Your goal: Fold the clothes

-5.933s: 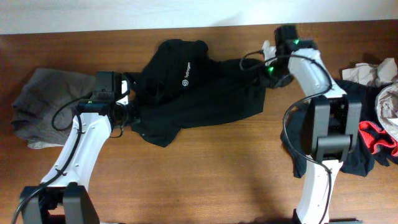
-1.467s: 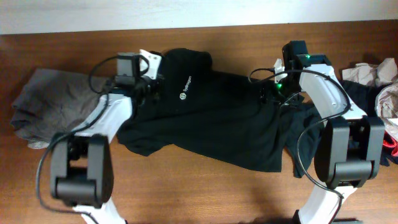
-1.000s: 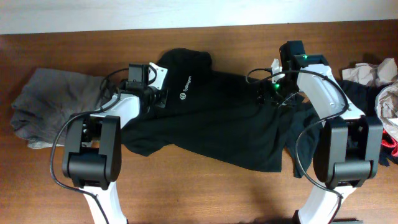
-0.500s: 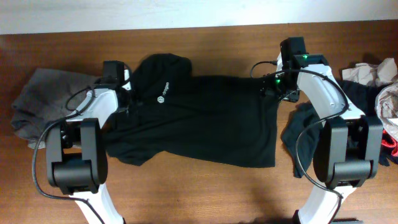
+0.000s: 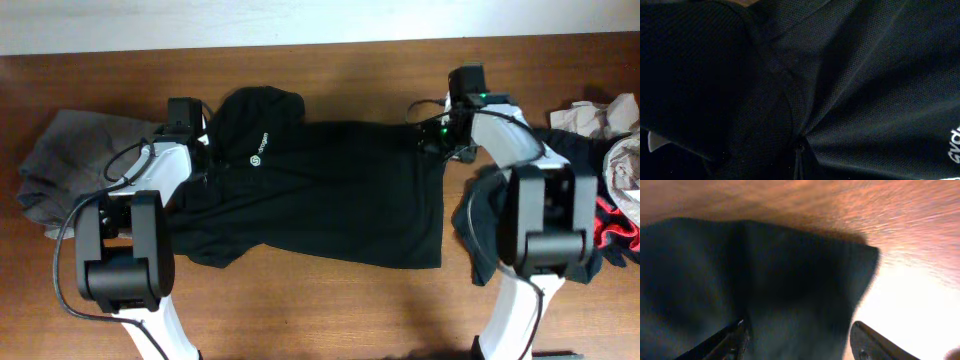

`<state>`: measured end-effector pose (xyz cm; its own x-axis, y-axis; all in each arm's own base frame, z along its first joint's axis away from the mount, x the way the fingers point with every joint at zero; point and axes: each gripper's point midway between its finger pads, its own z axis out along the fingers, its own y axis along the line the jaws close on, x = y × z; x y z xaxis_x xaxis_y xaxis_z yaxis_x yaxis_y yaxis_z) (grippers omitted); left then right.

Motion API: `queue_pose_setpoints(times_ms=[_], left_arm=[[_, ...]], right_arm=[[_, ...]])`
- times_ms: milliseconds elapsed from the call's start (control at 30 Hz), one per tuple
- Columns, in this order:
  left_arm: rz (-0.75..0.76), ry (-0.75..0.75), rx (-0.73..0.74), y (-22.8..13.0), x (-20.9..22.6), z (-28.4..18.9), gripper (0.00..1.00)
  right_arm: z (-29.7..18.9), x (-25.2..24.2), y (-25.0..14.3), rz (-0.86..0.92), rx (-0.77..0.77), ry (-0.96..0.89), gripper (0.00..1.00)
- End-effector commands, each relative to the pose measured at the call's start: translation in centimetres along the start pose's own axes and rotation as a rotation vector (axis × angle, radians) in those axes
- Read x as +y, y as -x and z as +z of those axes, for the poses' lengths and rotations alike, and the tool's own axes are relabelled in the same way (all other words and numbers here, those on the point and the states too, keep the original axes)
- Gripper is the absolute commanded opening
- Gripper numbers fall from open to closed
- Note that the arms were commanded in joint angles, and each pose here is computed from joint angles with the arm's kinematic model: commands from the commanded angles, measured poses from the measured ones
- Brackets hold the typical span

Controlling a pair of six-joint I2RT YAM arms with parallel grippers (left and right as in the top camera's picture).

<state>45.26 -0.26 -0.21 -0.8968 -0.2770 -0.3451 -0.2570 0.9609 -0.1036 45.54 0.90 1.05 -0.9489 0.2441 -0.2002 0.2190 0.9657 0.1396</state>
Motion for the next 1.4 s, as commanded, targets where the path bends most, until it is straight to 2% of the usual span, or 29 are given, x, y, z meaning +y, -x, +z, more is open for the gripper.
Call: queue_pose_setpoints(times_ms=[0,100,200,300,367,467,733,1000,1167,1267,1333,1367], left_arm=[[-0.006,0.12,0.148,-5.1,3.2,3.3,0.0],[-0.006,0.12,0.147,-5.1,3.2,3.3,0.0],[-0.006,0.119,0.144,-5.0,3.2,3.3,0.0],[0.001,0.118,0.144,-5.0,3.2,3.3,0.0],[0.057,0.109,0.134,-4.1,2.9,2.9,0.0],[0.105,0.074,0.117,-2.5,2.0,1.4,0.0],[0.144,-0.032,-0.03,3.5,-1.1,-5.4,0.0],[0.173,-0.047,-0.092,4.5,-1.8,-9.8,0.0],[0.176,-0.043,-0.074,4.1,-1.7,-9.9,0.0],[0.176,-0.042,-0.069,4.0,-1.7,-9.8,0.0],[0.18,-0.042,-0.068,3.9,-1.7,-9.8,0.0],[0.184,-0.041,-0.066,3.9,-1.6,-9.8,0.0]], right_arm=[[0.8,-0.1,0.1,0.044,0.017,0.087,0.67],[0.8,0.5,0.6,0.046,0.003,0.132,0.66],[0.6,1.5,1.2,0.023,-0.02,0.179,0.56],[0.1,4.0,1.4,-0.065,-0.037,0.289,0.3],[-1.0,5.9,1.5,-0.111,-0.045,0.36,0.16],[-3.7,8.7,1.7,-0.191,-0.087,0.433,0.1],[-11.0,16.9,-0.2,-0.418,-0.212,0.489,0.09],[-11.5,25.5,-6.7,-0.626,-0.193,0.49,0.09],[-11.0,27.3,-8.4,-0.693,-0.224,0.399,0.17],[-10.7,26.5,-7.9,-0.665,-0.234,0.351,0.19],[-10.4,25.0,-6.9,-0.569,-0.219,0.322,0.25],[-10.3,24.0,-6.4,-0.522,-0.207,0.312,0.33]])
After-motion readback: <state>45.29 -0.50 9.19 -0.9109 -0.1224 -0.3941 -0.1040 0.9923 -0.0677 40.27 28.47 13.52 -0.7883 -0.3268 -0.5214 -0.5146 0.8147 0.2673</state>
